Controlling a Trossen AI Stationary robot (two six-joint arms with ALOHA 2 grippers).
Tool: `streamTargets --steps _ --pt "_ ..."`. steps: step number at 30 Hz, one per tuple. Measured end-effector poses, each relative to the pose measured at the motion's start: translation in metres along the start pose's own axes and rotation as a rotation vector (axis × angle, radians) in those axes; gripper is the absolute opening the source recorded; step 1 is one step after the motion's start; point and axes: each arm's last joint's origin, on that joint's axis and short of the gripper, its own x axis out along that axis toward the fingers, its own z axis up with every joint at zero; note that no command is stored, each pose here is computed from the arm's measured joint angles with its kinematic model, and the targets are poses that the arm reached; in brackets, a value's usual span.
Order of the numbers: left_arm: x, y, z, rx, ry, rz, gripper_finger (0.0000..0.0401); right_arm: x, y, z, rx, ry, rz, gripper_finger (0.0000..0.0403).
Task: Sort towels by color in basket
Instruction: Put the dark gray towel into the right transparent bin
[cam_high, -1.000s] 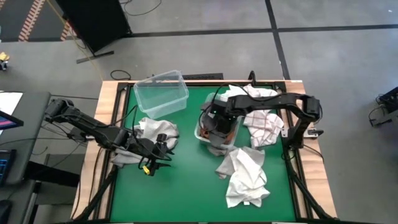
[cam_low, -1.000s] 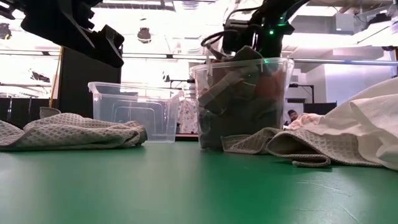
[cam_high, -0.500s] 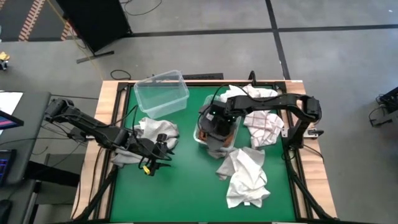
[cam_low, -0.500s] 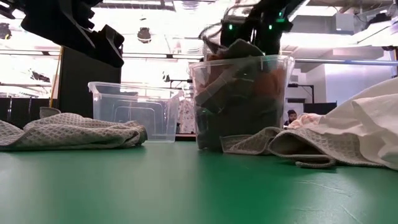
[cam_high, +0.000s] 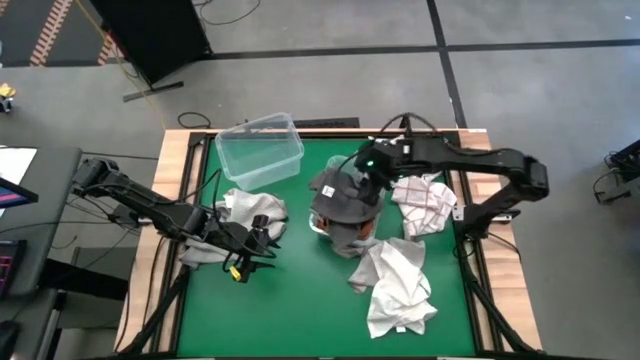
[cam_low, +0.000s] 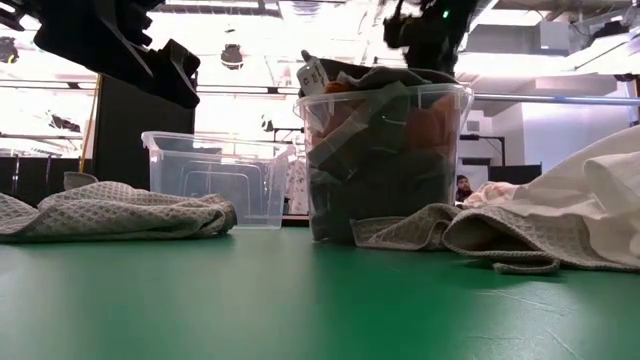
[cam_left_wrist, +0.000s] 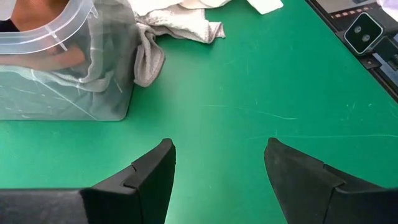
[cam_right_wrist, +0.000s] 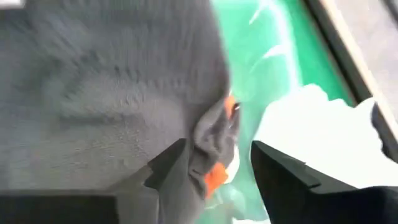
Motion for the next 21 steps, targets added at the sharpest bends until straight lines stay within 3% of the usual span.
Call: streamTargets --steps 6,11,15,21 --pt "0.0 0.0 0.0 0.0 -0.002 0.0 0.0235 -0.036 0.01 0.004 -0.007 -0.209 0.091 0.0216" --pt "0.0 0.0 0.001 -0.001 -0.008 0.0 0.0235 -0.044 0.041 0.008 -0.133 -0.318 0.204 0.0216" --pt "0.0 0.0 0.001 -0.001 -0.011 0.0 0.0235 -0.032 0.067 0.011 -0.226 -0.341 0.23 0.0216" --pt "0.0 0.0 0.001 -0.001 -0.011 0.0 0.0235 0.009 0.085 0.012 -0.262 -0.247 0.138 0.0216"
